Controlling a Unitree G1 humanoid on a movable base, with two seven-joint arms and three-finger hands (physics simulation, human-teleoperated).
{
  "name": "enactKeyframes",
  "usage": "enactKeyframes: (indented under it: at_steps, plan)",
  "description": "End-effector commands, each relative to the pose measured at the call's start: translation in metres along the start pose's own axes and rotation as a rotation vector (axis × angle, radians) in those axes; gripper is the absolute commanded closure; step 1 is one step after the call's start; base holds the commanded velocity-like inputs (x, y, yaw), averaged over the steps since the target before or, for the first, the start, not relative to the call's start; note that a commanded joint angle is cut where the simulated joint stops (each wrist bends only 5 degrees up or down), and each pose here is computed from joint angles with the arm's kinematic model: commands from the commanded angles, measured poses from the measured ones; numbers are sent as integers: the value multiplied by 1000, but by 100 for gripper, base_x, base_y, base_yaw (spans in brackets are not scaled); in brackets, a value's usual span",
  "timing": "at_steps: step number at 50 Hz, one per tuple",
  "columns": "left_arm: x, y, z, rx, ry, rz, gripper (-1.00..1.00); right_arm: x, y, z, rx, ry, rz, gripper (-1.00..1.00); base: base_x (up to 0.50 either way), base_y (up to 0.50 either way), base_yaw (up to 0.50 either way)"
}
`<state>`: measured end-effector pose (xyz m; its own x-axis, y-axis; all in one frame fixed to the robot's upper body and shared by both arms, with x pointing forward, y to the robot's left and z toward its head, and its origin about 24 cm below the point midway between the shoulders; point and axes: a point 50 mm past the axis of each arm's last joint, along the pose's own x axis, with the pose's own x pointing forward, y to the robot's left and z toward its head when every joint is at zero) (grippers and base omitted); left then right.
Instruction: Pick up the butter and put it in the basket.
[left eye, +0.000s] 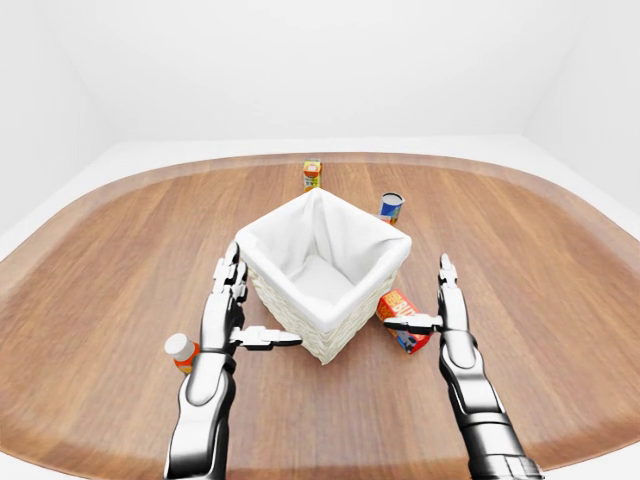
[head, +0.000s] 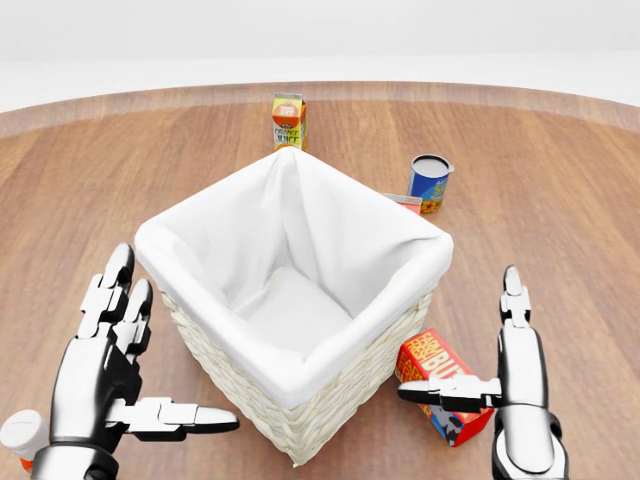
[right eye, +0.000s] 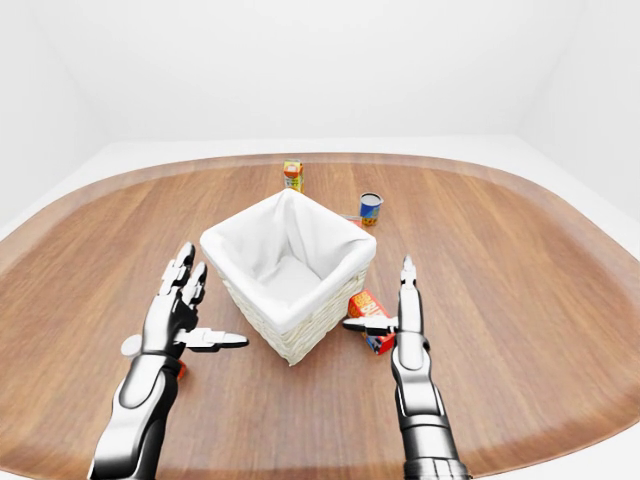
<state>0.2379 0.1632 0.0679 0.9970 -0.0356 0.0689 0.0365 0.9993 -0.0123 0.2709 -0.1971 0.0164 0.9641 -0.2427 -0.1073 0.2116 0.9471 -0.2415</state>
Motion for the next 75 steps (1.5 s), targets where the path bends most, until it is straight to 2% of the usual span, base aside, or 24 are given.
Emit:
enactKeyframes:
  at_steps: [1, 6, 9, 19, 27, 33, 47, 61, 72, 73, 74, 75]
  plan:
    - [-3, 4, 10, -6, -40, 9, -100, 20, 1, -53, -154, 224, -92, -100, 0, 0, 0]
    - [-3, 7, 15, -10, -63, 16, -100, 23, -6, -74, -298, 352, -153, -100, 0, 0, 0]
    - [-3, 8, 16, -9, -66, 18, -100, 22, -11, -78, -380, 372, -194, -100, 0, 0, 0]
    - [-3, 7, 15, -7, -62, 18, -100, 20, -14, -84, -467, 386, -187, -100, 0, 0, 0]
    - [-2, 8, 14, -6, -57, 20, -100, 18, -14, -87, -476, 415, -178, -100, 0, 0, 0]
    - [-2, 8, 12, -8, -50, 21, -100, 21, -2, -83, -480, 405, -138, -100, 0, 0, 0]
    - [-1, 12, 8, -21, -33, 24, -100, 35, 17, -64, -401, 384, -98, -100, 0, 0, 0]
    - [-4, 16, 13, -33, -56, 21, -100, 35, 15, -67, -507, 505, -106, -100, 0, 0, 0]
    - [-3, 18, 16, -38, -67, 24, -100, 25, 14, -77, -582, 506, -114, -100, 0, 0, 0]
    - [-3, 19, 17, -38, -72, 26, -100, 23, 16, -79, -618, 495, -99, 63, 0, 0, 0]
    - [-4, 19, 17, -38, -74, 26, -100, 22, 16, -80, -641, 489, -88, 100, 0, 0, 0]
    - [-4, 19, 19, -38, -81, 27, -100, 20, 17, -83, -663, 488, -75, 100, 0, 0, 0]
